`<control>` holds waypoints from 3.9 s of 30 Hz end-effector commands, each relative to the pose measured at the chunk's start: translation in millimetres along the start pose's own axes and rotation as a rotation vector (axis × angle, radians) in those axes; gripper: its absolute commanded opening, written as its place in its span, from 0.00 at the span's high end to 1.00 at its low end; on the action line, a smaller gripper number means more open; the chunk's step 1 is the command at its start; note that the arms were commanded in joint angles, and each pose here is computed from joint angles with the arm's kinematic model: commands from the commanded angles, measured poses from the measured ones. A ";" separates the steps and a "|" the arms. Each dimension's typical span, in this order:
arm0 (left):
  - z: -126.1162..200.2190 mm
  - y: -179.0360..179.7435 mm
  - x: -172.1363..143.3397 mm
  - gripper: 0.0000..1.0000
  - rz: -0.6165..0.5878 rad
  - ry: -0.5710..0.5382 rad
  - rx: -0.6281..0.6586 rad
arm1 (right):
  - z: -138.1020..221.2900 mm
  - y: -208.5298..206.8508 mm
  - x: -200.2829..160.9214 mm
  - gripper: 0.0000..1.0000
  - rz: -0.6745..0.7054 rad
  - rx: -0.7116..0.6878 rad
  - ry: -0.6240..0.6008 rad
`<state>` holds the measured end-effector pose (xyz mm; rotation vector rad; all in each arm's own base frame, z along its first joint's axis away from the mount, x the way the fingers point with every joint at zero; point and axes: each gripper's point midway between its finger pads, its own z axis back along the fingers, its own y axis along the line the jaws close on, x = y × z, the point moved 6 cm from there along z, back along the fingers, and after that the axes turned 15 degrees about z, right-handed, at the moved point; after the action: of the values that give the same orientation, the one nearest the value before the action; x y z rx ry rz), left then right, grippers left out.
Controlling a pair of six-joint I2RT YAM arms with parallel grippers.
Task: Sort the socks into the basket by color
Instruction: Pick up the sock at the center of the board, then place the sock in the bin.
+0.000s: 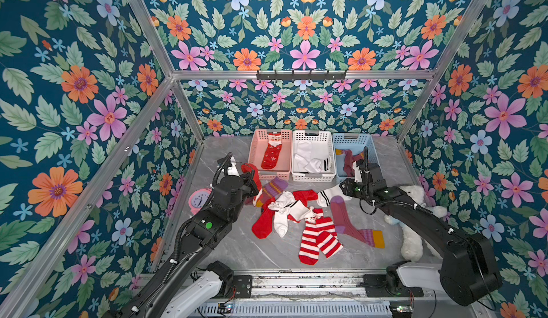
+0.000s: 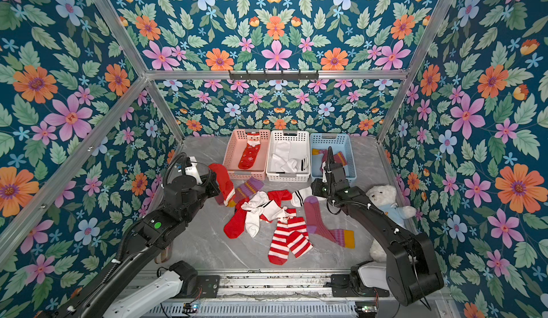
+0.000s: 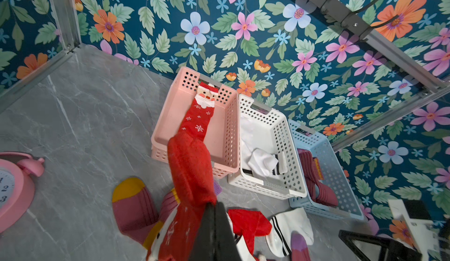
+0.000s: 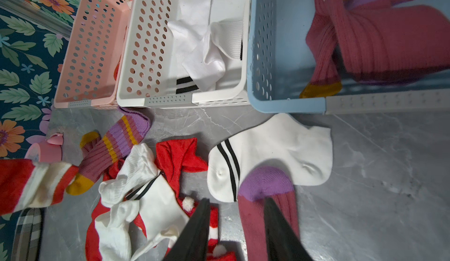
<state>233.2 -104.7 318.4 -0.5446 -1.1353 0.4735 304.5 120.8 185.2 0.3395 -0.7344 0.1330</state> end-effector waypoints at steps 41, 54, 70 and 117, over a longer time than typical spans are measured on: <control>-191.5 -54.9 38.8 1.00 -0.372 -0.424 0.437 | 19.2 -5.7 -9.9 0.60 0.011 -0.056 0.023; -257.1 -38.6 9.4 1.00 -0.368 -0.336 0.449 | 20.9 -8.4 -18.7 0.60 0.017 -0.068 0.041; -330.0 1.9 -16.1 1.00 -0.328 -0.229 0.443 | 23.9 -13.2 -23.9 0.60 0.030 -0.106 0.061; -184.8 21.7 -45.7 0.55 -0.147 0.174 0.036 | -25.5 2.2 -53.7 0.59 -0.023 0.013 0.148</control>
<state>390.0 -144.5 206.9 -0.4028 -0.9643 0.3052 274.2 123.7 128.0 0.3234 -0.5556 0.1421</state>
